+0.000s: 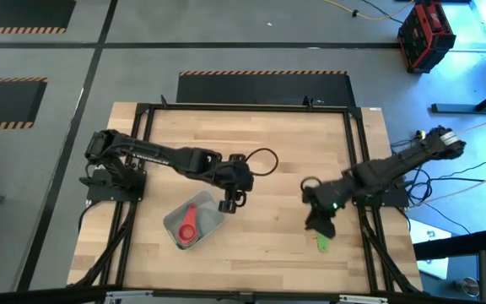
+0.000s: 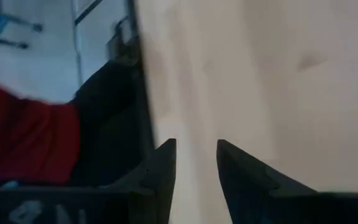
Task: Nest measuring cups in basket
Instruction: Stack the green measuring cup on the red measuring cup in the gray bin
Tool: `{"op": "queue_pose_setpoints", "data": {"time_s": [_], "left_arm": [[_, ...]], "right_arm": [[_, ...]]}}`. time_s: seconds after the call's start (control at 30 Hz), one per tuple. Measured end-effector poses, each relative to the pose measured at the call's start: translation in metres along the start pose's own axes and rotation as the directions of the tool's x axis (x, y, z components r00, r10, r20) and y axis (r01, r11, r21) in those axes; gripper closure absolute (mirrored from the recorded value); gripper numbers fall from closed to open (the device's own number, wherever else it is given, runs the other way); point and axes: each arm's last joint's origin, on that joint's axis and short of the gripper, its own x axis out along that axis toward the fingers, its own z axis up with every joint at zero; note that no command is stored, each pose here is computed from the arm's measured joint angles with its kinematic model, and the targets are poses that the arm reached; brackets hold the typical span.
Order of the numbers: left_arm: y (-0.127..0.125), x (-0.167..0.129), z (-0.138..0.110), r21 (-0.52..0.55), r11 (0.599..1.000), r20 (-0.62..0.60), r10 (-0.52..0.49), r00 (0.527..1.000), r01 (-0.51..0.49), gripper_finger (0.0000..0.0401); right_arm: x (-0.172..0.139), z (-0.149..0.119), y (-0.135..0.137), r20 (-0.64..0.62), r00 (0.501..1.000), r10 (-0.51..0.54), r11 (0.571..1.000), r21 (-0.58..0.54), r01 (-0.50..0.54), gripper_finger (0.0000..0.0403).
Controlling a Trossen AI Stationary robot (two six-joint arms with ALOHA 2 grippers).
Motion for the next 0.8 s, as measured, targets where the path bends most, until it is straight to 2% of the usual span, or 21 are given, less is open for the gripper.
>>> {"op": "queue_pose_setpoints", "data": {"time_s": [0.23, 0.47, 0.6, 0.8], "left_arm": [[0.001, 0.0, 0.0, 0.057, 0.998, 0.0, -0.001, 1.0, 0.001, 0.0257], [-0.001, 0.0, 0.0, 0.064, 0.998, 0.0, -0.003, 1.0, 0.003, 0.0257], [-0.001, 0.0, 0.0, 0.065, 0.998, 0.0, -0.004, 1.0, 0.004, 0.0257], [-0.001, 0.0, 0.0, 0.064, 0.998, -0.001, -0.003, 1.0, 0.003, 0.0257]], "right_arm": [[0.02, -0.031, 0.025, -0.101, 0.991, 0.089, 0.995, -0.025, -0.092, 0.0282], [0.024, -0.041, 0.03, -0.119, 0.99, 0.079, 0.993, -0.08, -0.089, 0.0282], [0.025, -0.053, 0.033, -0.17, 0.984, 0.06, 0.989, -0.123, -0.082, 0.0282], [0.025, -0.069, 0.043, -0.235, 0.966, 0.104, 0.975, -0.166, -0.146, 0.0282]]}}
